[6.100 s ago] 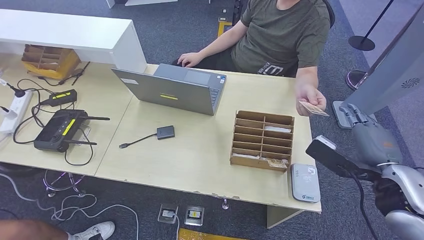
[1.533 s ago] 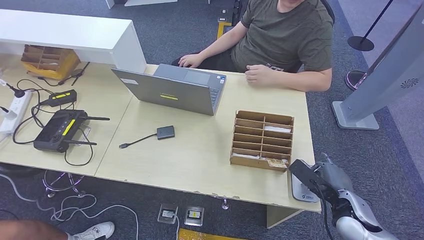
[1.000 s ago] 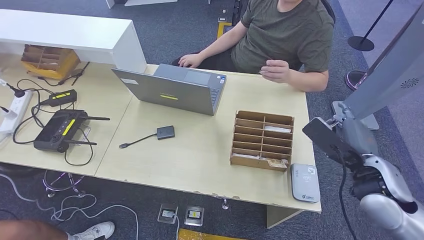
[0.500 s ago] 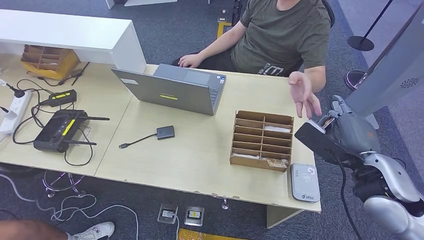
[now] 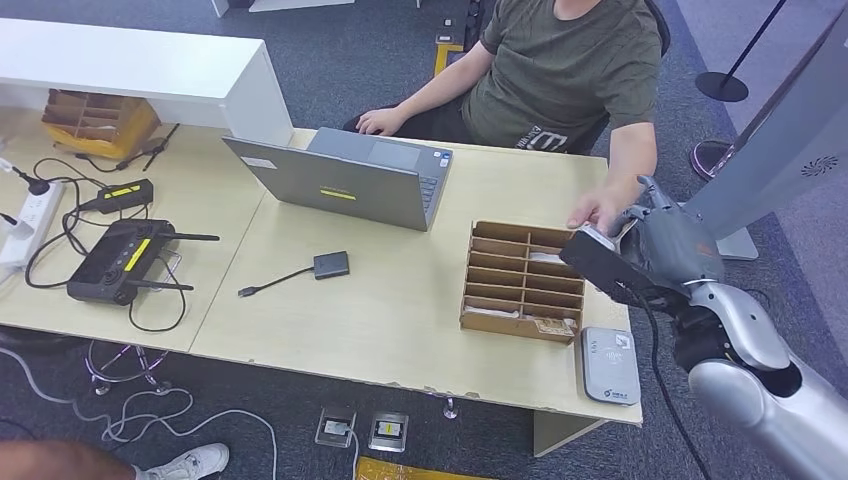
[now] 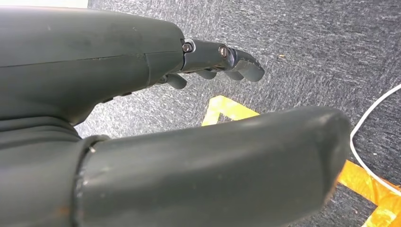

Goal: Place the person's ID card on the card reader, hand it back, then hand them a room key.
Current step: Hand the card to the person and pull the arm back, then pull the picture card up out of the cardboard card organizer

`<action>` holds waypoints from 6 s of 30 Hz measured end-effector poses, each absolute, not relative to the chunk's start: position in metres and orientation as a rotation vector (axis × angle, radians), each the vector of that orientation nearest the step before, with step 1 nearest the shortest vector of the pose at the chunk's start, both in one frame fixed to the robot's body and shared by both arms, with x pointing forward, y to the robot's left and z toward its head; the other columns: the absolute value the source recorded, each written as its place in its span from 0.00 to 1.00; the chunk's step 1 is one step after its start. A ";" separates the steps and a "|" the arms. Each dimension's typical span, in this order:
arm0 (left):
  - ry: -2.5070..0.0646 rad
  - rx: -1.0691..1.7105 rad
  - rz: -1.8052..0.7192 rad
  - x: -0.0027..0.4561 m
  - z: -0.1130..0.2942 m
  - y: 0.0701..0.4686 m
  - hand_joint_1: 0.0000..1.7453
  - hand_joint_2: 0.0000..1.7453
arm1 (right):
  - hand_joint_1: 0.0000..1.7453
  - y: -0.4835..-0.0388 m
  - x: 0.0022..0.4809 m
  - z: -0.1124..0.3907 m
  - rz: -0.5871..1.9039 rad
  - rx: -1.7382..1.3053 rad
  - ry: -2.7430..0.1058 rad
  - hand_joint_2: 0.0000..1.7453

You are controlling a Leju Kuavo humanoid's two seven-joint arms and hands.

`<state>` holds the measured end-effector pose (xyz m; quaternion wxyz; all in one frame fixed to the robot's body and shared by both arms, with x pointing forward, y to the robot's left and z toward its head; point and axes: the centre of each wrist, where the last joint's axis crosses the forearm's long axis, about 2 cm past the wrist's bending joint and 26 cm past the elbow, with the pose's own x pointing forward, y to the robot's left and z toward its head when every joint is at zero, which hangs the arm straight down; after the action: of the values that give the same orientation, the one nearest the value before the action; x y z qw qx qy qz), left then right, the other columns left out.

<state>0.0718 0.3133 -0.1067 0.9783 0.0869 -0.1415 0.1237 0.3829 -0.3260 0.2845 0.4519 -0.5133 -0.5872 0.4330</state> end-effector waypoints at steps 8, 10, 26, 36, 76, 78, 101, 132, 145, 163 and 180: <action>-0.281 0.171 0.248 0.072 -0.107 0.311 0.00 0.00 | 1.00 -0.321 0.396 0.275 1.079 -1.273 -1.417 1.00; -0.278 0.171 0.249 0.072 -0.107 0.311 0.00 0.00 | 0.55 -0.321 0.398 0.272 1.080 -1.278 -1.404 1.00; -0.267 0.180 0.259 0.071 -0.107 0.311 0.00 0.00 | 0.00 -0.321 0.388 0.248 1.067 -1.275 -1.360 0.00; -0.258 0.188 0.273 0.071 -0.107 0.312 0.00 0.00 | 0.00 -0.313 0.360 0.239 1.002 -1.172 -1.403 0.00; -0.257 0.226 0.306 0.070 -0.107 0.311 0.00 0.00 | 0.00 -0.246 0.298 0.122 1.439 -1.389 -1.492 1.00; -0.256 0.227 0.306 0.070 -0.107 0.310 0.00 0.00 | 0.00 -0.244 0.300 0.119 1.436 -1.390 -1.485 1.00; -0.249 0.211 0.297 0.070 -0.107 0.310 0.00 0.00 | 0.00 -0.254 0.330 0.108 1.346 -1.428 -1.336 1.00; -0.247 0.213 0.304 0.070 -0.107 0.312 0.00 0.00 | 0.00 -0.279 0.322 0.094 1.393 -1.384 -1.193 1.00; -0.247 0.216 0.306 0.070 -0.107 0.313 0.00 0.00 | 0.00 -0.269 0.321 0.096 1.374 -1.348 -1.264 1.00; -0.244 0.220 0.311 0.070 -0.107 0.313 0.00 0.00 | 1.00 -0.264 0.322 0.092 1.370 -1.300 -1.273 1.00; -0.243 0.222 0.311 0.070 -0.107 0.313 0.00 0.00 | 1.00 -0.257 0.323 0.087 1.373 -1.255 -1.292 1.00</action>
<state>0.0700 0.3129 -0.1068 0.9745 0.1102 -0.1207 0.1541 0.3231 -0.2572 0.0866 0.4244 -0.5017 -0.5165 0.5490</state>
